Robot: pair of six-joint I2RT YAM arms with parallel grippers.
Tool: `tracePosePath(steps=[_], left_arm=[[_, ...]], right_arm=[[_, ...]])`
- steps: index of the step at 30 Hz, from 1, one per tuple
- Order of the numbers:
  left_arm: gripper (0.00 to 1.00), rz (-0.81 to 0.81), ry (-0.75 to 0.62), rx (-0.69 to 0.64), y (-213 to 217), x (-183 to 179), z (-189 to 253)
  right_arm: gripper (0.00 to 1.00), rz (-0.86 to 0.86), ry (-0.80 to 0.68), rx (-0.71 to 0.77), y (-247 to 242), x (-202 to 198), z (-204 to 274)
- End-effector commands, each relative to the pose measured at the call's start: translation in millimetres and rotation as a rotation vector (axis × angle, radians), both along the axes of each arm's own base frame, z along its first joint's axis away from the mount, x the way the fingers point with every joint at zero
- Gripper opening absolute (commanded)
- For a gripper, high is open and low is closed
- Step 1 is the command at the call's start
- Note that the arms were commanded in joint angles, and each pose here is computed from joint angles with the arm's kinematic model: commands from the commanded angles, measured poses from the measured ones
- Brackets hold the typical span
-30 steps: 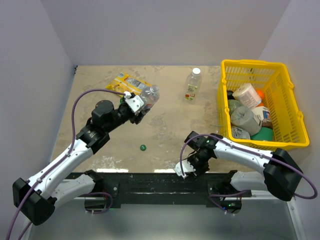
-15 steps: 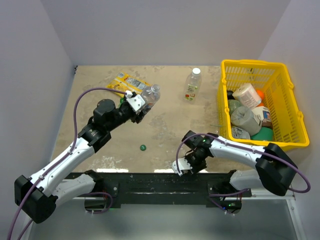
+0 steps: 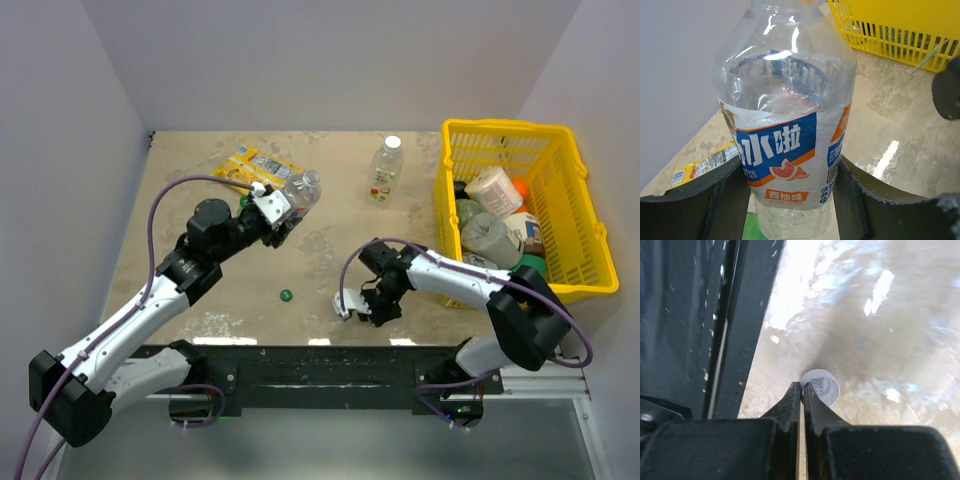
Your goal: Screw on the bottle caps
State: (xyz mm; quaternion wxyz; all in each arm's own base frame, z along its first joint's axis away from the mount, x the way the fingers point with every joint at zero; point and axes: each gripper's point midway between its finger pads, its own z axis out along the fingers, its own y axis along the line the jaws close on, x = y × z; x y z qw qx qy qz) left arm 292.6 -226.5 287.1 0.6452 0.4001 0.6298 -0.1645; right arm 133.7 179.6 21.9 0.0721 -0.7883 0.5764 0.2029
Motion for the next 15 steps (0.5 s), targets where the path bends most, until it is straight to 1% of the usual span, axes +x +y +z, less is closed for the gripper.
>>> tracePosePath(steps=[1, 2, 3, 4, 5, 6, 7, 8, 9, 11, 13, 15], left_arm=[[0.0, -0.02, 0.009, -0.035, 2, -9, -3], [0.0, -0.028, 0.024, -0.053, 0, -12, -5], [0.0, -0.045, 0.03, -0.065, -2, -16, -5], [0.0, -0.055, 0.043, -0.074, -3, -18, -8], [0.0, -0.061, 0.051, -0.088, -5, -19, -7], [0.0, -0.067, 0.059, -0.086, -7, -18, -9], [0.0, -0.068, 0.054, -0.089, -8, -17, -5], [0.0, -0.066, 0.053, -0.086, -7, -16, -3], [0.0, -0.058, 0.05, -0.082, -7, -14, -2], [0.0, -0.042, 0.033, -0.075, -5, -11, 6], [0.0, -0.034, 0.016, -0.074, -4, -9, 13], [0.0, -0.024, 0.012, -0.067, -1, -10, 14]], right_arm=[[0.0, -0.217, 0.202, 0.163, 29, 15, 48], [0.0, -0.271, 0.294, 0.224, 35, 16, 60], [0.0, -0.288, 0.339, 0.264, 46, 22, 75], [0.0, -0.251, 0.447, 0.2, 38, 7, 69], [0.01, -0.244, 0.482, 0.197, 41, 7, 70], [0.01, -0.249, 0.518, 0.225, 52, 14, 78], [0.01, -0.251, 0.629, 0.164, 49, 4, 71], [0.01, -0.258, 0.693, 0.14, 50, 3, 69], [0.02, -0.26, 0.741, 0.157, 60, 8, 75], [0.03, -0.364, 0.863, 0.062, 62, 13, 56], [0.02, -0.369, 0.875, 0.095, 66, 19, 54], [0.02, -0.375, 0.887, 0.085, 68, 22, 48]])
